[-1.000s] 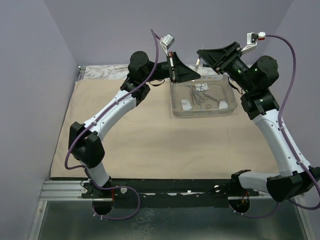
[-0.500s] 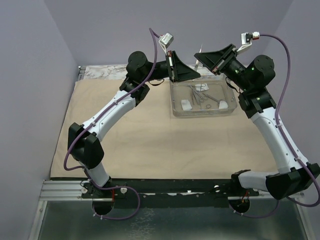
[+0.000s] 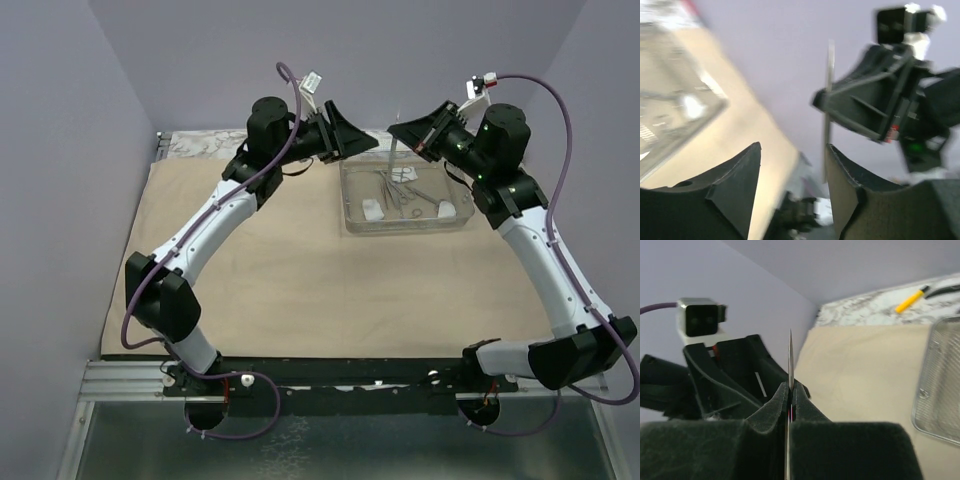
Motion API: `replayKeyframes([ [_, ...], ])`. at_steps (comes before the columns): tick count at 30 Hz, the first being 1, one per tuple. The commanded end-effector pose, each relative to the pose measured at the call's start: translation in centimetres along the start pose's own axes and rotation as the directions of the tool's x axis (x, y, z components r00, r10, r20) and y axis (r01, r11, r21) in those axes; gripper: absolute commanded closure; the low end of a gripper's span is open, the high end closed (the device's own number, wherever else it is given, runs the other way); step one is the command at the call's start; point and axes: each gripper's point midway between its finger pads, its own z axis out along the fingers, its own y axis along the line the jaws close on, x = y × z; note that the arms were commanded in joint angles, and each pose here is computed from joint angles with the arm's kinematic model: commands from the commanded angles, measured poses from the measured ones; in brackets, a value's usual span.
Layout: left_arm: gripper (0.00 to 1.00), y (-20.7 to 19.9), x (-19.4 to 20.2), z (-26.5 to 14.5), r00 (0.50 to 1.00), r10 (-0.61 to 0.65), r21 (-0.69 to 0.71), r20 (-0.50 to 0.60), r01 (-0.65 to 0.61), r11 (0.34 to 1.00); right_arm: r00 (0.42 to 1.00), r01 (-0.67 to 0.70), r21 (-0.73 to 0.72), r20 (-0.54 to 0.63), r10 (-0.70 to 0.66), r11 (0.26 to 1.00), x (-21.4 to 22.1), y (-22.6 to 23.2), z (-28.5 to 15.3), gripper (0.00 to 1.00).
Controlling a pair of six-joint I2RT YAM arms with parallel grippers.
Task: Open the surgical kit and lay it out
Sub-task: Place the medical item in the surgical kit.
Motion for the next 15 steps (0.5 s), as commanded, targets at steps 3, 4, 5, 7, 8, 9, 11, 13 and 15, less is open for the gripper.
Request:
replayKeyframes([
  [3,0.41,14.5,0.3,-9.1,0.981,0.187,-0.626,0.061,-0.108,0.772,0.965,0.118,0.445,-0.262,0.003,0.888,8.3,-12.5,-2.2,0.99],
  [4,0.41,16.0,0.5,-10.6,0.977,0.203,-0.684,0.062,-0.106,0.721,0.957,0.136,0.486,-0.29,0.012,0.864,9.7,-13.9,-2.9,0.99],
  [5,0.4,17.0,0.8,-11.9,0.973,0.222,-0.728,0.057,-0.112,0.676,0.948,0.155,0.522,-0.317,0.022,0.839,11.2,-15.1,-3.8,0.99],
  [7,0.39,18.7,1.2,-14.4,0.965,0.257,-0.803,0.044,-0.119,0.584,0.929,0.205,0.587,-0.369,0.034,0.783,13.7,-17.2,-5.5,0.99],
  [8,0.38,19.5,1.3,-15.7,0.962,0.27,-0.837,0.047,-0.11,0.537,0.914,0.227,0.602,-0.402,0.046,0.766,15.3,-17.9,-6.4,0.99],
  [9,0.37,20.1,1.6,-16.6,0.96,0.275,-0.857,0.047,-0.102,0.505,0.906,0.255,0.63,-0.421,0.046,0.734,16.3,-18.9,-7.4,0.99],
  [11,0.36,20.8,1.9,-17.9,0.96,0.276,-0.877,0.047,-0.093,0.471,0.881,0.295,0.667,-0.467,0.076,0.684,18.8,-20.6,-9.4,0.99],
  [13,0.36,21.4,2.5,-18.3,0.963,0.264,-0.884,0.043,-0.087,0.459,0.853,0.323,0.702,-0.507,0.126,0.635,21.1,-22.3,-11.7,0.99],
  [15,0.36,21.8,3.0,-18.4,0.968,0.25,-0.886,0.037,-0.084,0.456,0.828,0.349,0.738,-0.531,0.178,0.578,23.0,-24.0,-13.9,0.99],
])
